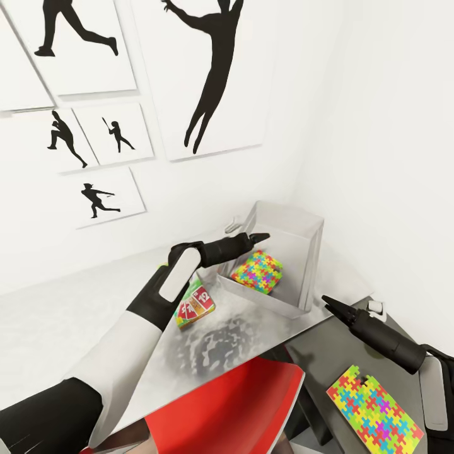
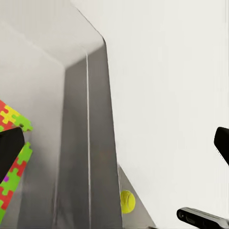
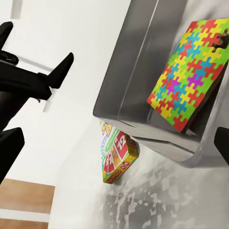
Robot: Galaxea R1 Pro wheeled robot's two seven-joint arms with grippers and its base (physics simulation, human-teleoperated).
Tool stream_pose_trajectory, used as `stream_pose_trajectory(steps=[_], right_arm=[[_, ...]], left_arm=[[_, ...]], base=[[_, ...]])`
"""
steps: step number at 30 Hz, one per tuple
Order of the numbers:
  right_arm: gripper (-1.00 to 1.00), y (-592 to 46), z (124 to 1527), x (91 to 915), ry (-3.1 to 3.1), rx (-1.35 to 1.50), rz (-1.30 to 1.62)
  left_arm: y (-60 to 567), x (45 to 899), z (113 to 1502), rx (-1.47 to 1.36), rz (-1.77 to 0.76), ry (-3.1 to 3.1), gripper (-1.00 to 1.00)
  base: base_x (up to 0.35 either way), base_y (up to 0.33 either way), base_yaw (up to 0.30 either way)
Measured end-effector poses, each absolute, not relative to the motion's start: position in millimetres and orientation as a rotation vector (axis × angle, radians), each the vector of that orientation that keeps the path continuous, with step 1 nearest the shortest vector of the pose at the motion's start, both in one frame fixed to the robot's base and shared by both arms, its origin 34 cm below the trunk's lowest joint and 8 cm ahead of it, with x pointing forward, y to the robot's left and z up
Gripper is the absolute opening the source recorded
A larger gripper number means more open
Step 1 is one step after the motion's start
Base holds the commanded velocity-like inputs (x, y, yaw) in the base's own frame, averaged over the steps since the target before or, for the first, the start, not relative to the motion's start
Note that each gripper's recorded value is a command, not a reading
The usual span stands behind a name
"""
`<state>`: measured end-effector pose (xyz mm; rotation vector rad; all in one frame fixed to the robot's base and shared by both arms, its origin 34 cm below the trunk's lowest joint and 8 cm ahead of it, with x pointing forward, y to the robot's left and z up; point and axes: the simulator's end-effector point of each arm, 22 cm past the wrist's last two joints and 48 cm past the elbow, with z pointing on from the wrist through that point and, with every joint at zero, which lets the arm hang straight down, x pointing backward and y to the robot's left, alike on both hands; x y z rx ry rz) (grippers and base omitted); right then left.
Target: Put all the toys in the child's room - the three board games (two on the bed and one on the table), the two jigsaw puzzles on the table, and the tennis ball on the table - inside the toy box on the table in the child's room.
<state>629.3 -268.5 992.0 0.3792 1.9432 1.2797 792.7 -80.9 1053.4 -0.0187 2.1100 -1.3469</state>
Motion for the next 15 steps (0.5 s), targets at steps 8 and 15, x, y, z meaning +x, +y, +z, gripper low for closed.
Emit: stream_pose_trajectory(steps=[8,15], right_arm=[[1.0,-269,992,629,1.943,0.379,1.28],[1.0,-270,992,629,1.944,0.377,1.277]], left_arm=[[-80,788,1073,0.02,-1.384,2.102,1.0],[-64,783,1097,0.034,-1.457,2.109,1.0]], base=[[0.0,0.0,0.0],[0.0,0.0,0.0]])
